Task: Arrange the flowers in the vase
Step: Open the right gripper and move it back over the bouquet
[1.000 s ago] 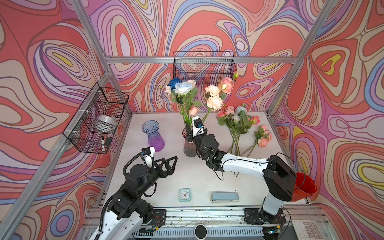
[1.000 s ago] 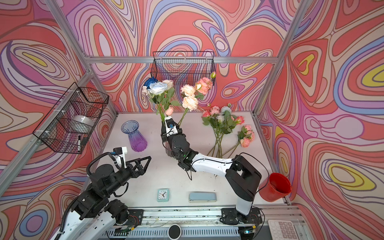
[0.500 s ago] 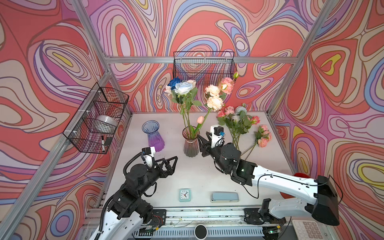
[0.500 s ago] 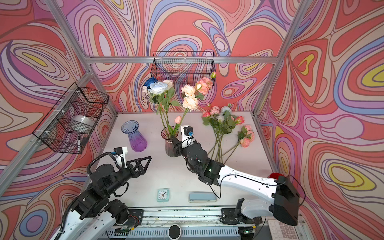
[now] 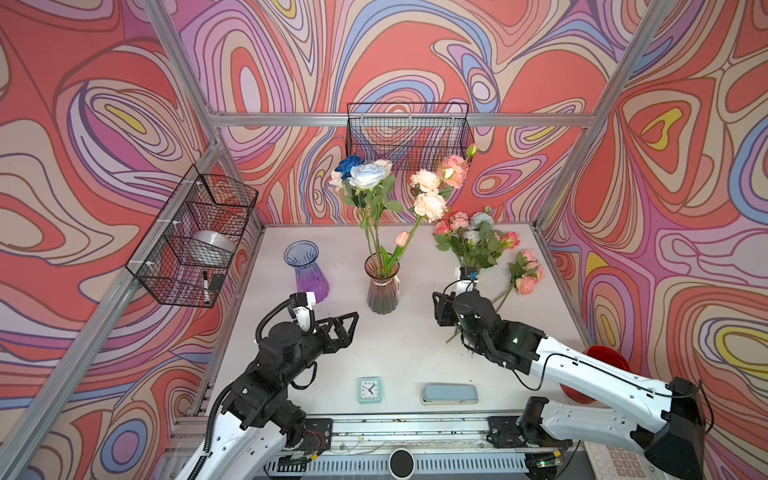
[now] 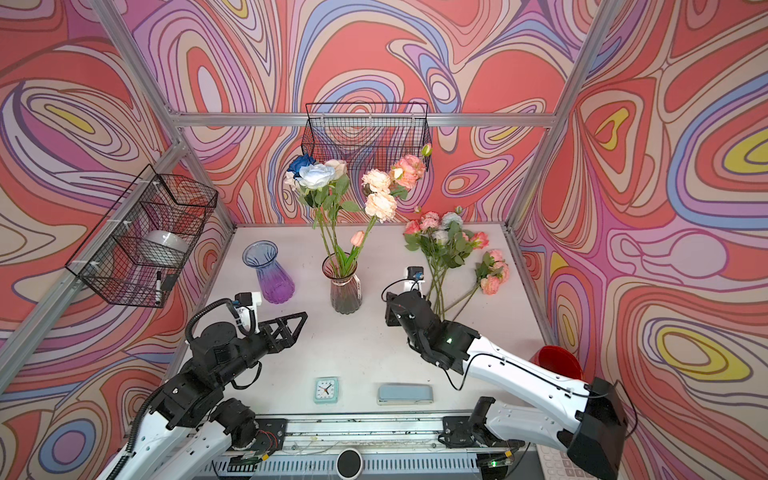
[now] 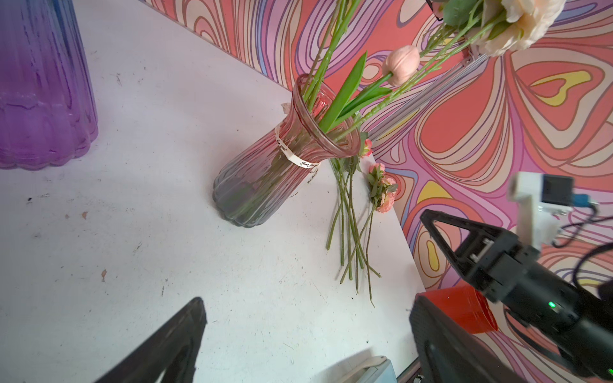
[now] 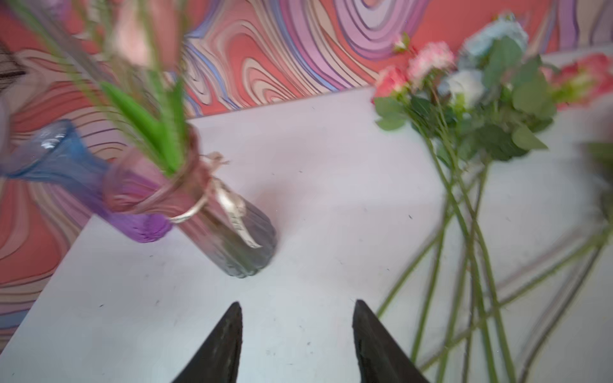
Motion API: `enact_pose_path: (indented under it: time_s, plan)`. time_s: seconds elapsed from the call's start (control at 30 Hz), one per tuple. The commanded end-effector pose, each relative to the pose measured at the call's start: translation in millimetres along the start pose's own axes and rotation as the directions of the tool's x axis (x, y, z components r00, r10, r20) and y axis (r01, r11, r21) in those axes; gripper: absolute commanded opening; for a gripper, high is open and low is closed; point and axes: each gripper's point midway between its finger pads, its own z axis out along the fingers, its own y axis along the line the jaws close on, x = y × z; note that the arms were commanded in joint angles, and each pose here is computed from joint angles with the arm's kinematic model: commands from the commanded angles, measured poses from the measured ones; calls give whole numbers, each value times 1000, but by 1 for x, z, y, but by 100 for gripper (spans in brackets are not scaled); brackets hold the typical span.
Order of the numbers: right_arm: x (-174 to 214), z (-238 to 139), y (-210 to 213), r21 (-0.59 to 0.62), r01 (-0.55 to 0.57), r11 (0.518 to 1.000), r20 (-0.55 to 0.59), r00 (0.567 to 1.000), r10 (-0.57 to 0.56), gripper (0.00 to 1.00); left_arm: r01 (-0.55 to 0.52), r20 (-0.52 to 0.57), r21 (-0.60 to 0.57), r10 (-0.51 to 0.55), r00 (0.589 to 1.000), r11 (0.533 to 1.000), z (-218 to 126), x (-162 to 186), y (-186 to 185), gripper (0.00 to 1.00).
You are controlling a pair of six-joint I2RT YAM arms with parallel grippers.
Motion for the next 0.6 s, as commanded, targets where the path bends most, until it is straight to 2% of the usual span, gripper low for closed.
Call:
enact_pose_path:
  time_s: [0.0, 0.17, 0.33, 0.43, 0.57]
  plan:
    - [38, 18, -66, 126, -152, 980, -160, 972, 172, 50, 13, 4, 24, -14, 1000, 1000, 0, 0, -3, 98]
    - [45, 44, -136, 264, -308, 914, -152, 923, 354, 43, 13, 2, 24, -13, 1000, 1000, -1, 1, -3, 98]
    - [55, 68, -193, 390, -400, 829, -114, 873, 475, 39, 12, 1, 23, -12, 1000, 1000, -2, 2, -2, 98]
    - [52, 82, -205, 403, -420, 813, -102, 862, 496, 38, 12, 2, 22, -12, 1000, 1000, -3, 3, -1, 98]
    - [41, 96, -208, 401, -405, 822, -86, 876, 474, 37, 9, 9, 21, -9, 1000, 1000, -5, 2, -1, 98]
